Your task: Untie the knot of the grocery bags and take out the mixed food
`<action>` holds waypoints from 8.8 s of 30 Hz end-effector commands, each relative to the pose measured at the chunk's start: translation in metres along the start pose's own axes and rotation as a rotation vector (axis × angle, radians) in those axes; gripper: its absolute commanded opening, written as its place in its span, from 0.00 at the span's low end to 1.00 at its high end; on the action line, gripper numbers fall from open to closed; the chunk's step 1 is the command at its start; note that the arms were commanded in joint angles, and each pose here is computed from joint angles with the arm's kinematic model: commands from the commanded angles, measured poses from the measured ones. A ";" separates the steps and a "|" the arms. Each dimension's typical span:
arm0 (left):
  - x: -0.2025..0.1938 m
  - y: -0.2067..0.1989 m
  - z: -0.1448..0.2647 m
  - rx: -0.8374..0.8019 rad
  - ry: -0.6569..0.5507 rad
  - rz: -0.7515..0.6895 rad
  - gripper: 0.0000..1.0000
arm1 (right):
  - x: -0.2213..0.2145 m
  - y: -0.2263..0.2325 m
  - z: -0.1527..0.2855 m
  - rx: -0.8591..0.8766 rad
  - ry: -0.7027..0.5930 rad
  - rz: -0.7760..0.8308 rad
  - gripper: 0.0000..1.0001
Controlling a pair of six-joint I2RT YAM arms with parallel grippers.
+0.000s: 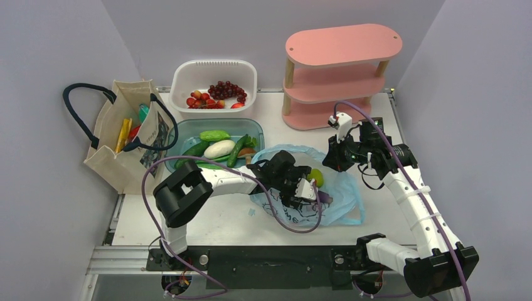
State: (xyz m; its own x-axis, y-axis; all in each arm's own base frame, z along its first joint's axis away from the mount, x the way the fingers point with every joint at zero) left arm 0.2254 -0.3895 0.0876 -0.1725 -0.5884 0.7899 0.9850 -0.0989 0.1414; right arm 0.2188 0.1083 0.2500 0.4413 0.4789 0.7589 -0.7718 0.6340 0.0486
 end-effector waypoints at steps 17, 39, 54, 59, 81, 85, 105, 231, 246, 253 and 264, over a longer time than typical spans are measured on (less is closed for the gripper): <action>-0.007 0.002 -0.003 -0.105 0.147 0.058 0.62 | 0.012 -0.002 0.010 -0.026 -0.045 0.050 0.00; 0.126 -0.008 0.180 0.058 -0.087 -0.187 0.40 | 0.010 0.004 0.014 -0.020 -0.065 0.044 0.00; 0.000 0.071 0.336 0.442 0.120 0.173 0.41 | 0.011 0.007 0.015 -0.007 -0.077 0.036 0.00; -0.067 0.100 0.351 0.501 0.189 0.346 0.42 | 0.011 0.007 0.014 0.000 -0.073 0.028 0.00; -0.162 0.101 0.313 0.367 0.349 0.414 0.81 | 0.009 -0.001 0.012 -0.042 -0.054 0.030 0.00; -0.148 0.099 0.320 0.427 0.301 0.412 0.96 | 0.010 -0.002 0.011 -0.041 -0.051 0.036 0.00; 0.120 -0.003 0.263 0.375 -0.274 0.032 0.97 | 0.022 -0.001 0.008 -0.015 -0.094 0.001 0.00; 0.123 -0.024 0.037 0.088 -0.361 0.138 0.55 | 0.025 -0.008 0.011 -0.061 -0.141 -0.060 0.00; 0.164 0.042 0.229 0.251 -0.573 0.593 0.57 | 0.018 -0.017 0.019 -0.132 -0.115 -0.056 0.00; 0.076 0.169 0.310 0.696 -0.583 0.822 0.58 | 0.017 -0.033 0.035 -0.221 -0.112 -0.070 0.00; -0.072 0.311 0.359 1.035 -0.441 1.008 0.58 | 0.009 -0.079 0.075 -0.444 -0.092 -0.164 0.00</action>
State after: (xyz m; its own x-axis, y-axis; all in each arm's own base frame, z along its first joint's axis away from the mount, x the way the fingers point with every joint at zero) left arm 0.5088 -0.1098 0.2890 0.4075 0.2371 0.8819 0.3343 0.8599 -0.3857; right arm 0.2411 0.0457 0.2767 0.5095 0.3261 0.7963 -0.5206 0.8536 -0.0164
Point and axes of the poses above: each gripper's point midway between its finger pads, its own z axis back along the fingers, its own y axis along the line the jaws close on, x = y × z, the point moved 5 cm from there along z, back along the fingers, and after that the axes turned 14 degrees about z, right-handed, at the moved point
